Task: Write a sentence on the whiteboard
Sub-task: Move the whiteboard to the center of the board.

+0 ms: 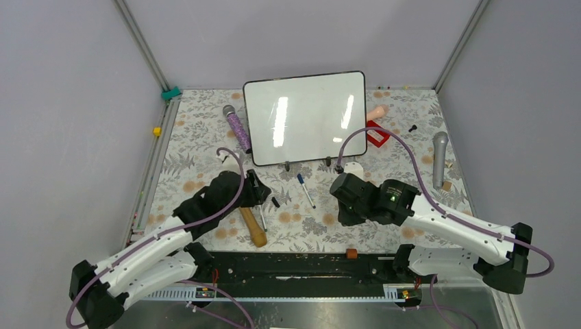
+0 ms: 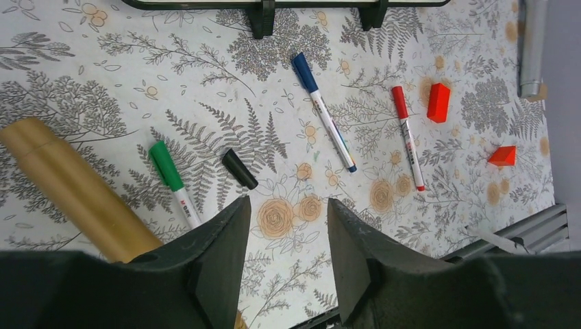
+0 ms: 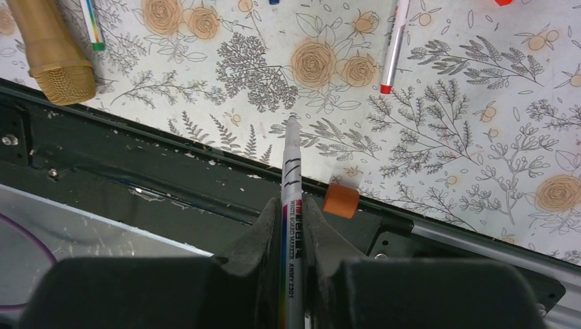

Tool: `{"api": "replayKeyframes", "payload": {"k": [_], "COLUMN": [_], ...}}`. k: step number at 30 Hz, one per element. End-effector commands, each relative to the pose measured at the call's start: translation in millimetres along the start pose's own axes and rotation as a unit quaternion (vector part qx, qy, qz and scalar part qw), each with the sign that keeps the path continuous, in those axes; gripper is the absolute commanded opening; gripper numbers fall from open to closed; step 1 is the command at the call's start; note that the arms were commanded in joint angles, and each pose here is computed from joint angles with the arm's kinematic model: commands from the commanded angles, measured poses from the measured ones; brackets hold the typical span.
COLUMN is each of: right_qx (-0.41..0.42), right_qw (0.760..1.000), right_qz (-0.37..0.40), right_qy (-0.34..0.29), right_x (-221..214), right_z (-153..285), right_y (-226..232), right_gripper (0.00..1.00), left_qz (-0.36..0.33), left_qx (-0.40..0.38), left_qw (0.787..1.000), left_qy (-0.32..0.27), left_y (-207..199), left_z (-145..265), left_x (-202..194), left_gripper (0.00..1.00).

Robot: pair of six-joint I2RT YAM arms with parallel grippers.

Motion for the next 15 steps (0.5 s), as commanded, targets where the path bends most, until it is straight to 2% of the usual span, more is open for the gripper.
{"api": "replayKeyframes", "payload": {"k": [1, 7, 15], "right_qx": [0.016, 0.017, 0.015], "right_qw": [1.0, 0.999, 0.999], "right_qz": [-0.02, -0.03, -0.041], "right_qy": [0.001, 0.018, 0.009], "right_x": [7, 8, 16], "right_z": [11, 11, 20], "right_y": [12, 22, 26], "right_gripper": [0.0, 0.0, 0.0], "left_qz": [-0.018, -0.013, -0.005], "left_qx": [-0.004, -0.01, -0.011], "left_qw": [0.999, 0.999, 0.999], "left_qy": [-0.029, -0.045, -0.043], "left_y": [6, 12, 17], "left_z": [17, 39, 61], "left_x": [4, 5, 4], "left_gripper": [0.46, 0.47, 0.81]}}
Point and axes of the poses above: each gripper's point midway between its finger pads, its own z axis back along the fingers, its own y axis along the line the jaws close on, x = y × z, the point moved 5 cm from there along z, back along the fingers, and after that the axes turned 9 degrees about -z, right-handed, at the moved point
